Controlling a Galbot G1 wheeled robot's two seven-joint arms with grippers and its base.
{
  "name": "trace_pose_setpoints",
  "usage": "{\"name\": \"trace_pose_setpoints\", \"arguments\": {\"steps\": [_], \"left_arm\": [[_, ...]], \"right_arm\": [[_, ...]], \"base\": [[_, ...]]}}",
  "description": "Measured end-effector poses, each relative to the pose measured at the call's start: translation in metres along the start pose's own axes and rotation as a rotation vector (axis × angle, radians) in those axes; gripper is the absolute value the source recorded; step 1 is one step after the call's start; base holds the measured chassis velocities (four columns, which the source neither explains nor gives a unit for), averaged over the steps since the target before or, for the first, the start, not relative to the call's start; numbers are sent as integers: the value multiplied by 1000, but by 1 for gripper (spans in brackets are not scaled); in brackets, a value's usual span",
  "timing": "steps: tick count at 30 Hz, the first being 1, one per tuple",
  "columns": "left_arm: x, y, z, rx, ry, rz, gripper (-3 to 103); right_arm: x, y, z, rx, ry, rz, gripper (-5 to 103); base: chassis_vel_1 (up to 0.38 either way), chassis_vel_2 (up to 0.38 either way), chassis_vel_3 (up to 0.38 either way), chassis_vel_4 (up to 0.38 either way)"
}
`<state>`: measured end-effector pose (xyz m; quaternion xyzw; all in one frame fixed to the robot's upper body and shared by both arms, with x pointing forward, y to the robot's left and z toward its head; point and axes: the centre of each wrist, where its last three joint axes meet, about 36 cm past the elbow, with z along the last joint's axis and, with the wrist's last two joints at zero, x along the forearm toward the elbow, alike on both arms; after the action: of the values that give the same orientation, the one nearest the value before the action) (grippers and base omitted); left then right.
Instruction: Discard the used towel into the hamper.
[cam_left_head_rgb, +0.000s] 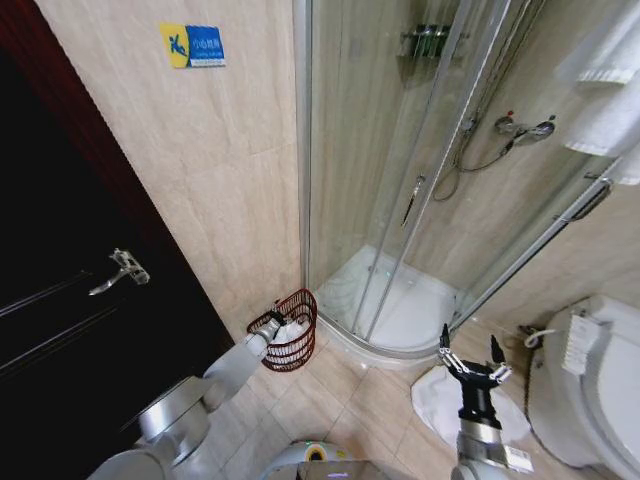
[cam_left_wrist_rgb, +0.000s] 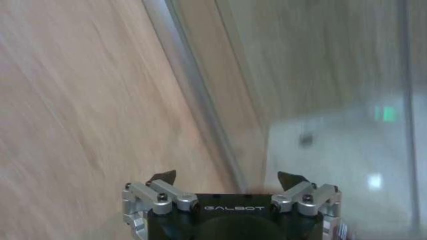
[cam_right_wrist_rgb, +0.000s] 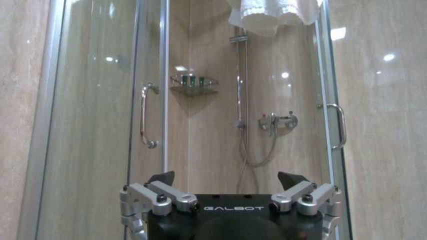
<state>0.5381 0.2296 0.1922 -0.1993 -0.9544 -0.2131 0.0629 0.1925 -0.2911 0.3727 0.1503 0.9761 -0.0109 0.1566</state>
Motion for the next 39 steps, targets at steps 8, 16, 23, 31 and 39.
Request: {"name": "trace_pose_setpoints", "arguments": {"steps": [8, 16, 23, 31, 39], "left_arm": [[92, 48, -72, 228, -68, -81, 100], [195, 86, -129, 279, -143, -103, 100], [257, 86, -177, 394, -147, -176, 100], [307, 85, -220, 555, -205, -297, 100], [338, 49, -238, 600, -315, -343, 100]], "right_arm": [[-22, 4, -43, 9, -11, -14, 100], [-31, 10, -82, -44, 2, -21, 100], [-35, 13, -113, -135, 44, -51, 100], [-51, 24, -128, -172, 117, -125, 100], [-51, 25, -128, -92, 39, -235, 100]], "base": [[0, 0, 0, 0], [0, 0, 0, 0], [0, 0, 0, 0], [0, 0, 0, 0], [0, 0, 0, 0]]}}
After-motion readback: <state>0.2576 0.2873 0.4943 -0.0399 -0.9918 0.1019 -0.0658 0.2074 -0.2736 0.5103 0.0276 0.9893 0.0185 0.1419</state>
